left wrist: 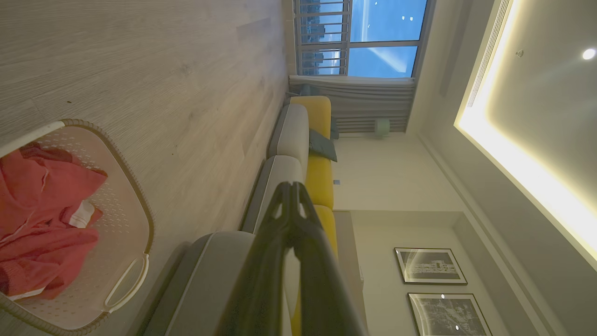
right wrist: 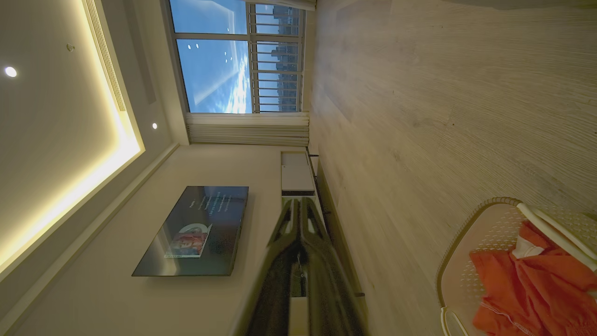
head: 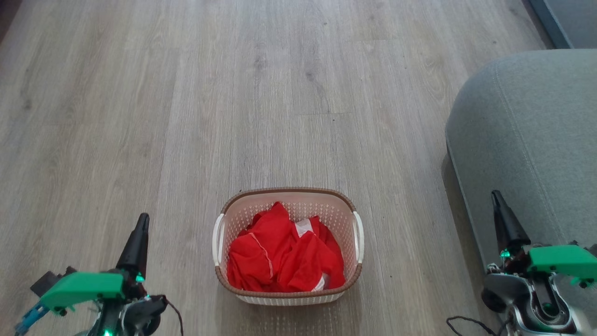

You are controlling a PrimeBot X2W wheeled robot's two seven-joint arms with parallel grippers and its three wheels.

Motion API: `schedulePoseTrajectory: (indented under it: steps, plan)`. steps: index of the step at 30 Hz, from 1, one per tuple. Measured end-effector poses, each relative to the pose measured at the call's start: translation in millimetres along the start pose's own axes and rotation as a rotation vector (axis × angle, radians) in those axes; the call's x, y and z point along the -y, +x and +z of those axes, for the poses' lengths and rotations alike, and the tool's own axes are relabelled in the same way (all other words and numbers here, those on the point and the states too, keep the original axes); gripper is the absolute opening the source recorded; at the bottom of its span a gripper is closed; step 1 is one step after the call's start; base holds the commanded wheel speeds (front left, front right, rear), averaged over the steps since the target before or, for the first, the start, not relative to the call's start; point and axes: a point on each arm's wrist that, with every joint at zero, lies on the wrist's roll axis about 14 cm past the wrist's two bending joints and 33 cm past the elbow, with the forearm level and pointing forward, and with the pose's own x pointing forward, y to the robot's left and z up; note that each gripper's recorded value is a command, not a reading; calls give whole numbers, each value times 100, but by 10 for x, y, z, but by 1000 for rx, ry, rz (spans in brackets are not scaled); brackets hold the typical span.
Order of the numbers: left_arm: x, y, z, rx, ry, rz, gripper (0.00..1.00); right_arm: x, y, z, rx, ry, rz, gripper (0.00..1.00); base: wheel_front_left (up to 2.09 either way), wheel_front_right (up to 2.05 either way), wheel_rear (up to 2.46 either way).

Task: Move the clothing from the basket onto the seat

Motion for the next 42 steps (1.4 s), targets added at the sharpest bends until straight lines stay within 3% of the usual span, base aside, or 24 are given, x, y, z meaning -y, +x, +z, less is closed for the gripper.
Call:
schedulePoseTrajectory:
  steps: [42]
  plan:
    - [0, 0, 0, 0, 0, 0, 0, 0, 0, 0, 0, 0, 0, 0, 0, 0, 0]
